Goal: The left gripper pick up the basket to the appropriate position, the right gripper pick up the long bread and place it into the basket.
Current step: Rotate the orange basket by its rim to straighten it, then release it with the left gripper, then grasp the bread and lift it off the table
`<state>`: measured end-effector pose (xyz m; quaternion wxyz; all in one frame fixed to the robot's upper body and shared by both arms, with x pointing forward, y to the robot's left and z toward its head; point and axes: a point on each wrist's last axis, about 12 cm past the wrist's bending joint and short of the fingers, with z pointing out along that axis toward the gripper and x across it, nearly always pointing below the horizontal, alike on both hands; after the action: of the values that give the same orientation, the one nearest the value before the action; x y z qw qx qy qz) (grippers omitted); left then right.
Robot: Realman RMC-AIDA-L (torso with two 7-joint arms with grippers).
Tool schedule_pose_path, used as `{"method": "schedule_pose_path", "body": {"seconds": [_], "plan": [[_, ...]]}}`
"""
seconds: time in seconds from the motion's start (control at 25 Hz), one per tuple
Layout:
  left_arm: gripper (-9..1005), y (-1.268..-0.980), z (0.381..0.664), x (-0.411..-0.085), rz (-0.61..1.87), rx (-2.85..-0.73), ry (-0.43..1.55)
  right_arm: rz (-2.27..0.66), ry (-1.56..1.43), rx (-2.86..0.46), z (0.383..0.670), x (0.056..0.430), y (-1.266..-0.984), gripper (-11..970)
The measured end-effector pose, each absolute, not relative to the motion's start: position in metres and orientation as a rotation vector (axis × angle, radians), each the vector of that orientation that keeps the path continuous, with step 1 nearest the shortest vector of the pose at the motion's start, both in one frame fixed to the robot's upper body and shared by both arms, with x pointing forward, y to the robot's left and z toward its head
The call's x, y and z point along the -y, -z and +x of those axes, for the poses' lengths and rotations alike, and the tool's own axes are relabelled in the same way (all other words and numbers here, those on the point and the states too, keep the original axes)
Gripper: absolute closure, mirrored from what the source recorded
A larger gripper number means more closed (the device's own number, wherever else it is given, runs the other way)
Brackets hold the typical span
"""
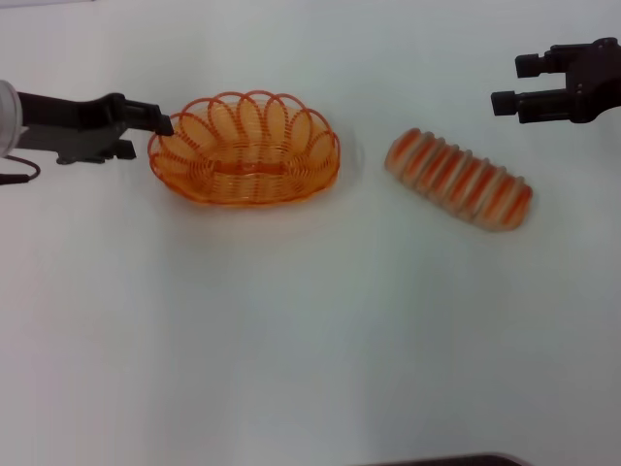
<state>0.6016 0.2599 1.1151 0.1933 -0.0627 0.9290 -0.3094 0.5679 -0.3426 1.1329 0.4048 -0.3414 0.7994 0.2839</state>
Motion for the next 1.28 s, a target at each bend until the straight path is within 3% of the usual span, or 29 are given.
{"method": "schedule_pose_path", "body": {"seconds": [0.4, 0.68, 1.28], "plan": [[340, -1.135, 0.602, -0.279, -0.014, -2.427, 1.026, -0.862, -0.716, -2.019, 0.568, 0.342, -1.133, 183], [339, -1.146, 0.598, -0.269, 0.392, -2.359, 1.033, -0.861, -0.717, -2.021, 0.567, 0.343, -1.132, 182], [347, -1.149, 0.585, -0.270, 0.937, -2.114, 0.784, -0.859, -0.713, -2.021, 0.565, 0.345, -1.131, 182]]}}
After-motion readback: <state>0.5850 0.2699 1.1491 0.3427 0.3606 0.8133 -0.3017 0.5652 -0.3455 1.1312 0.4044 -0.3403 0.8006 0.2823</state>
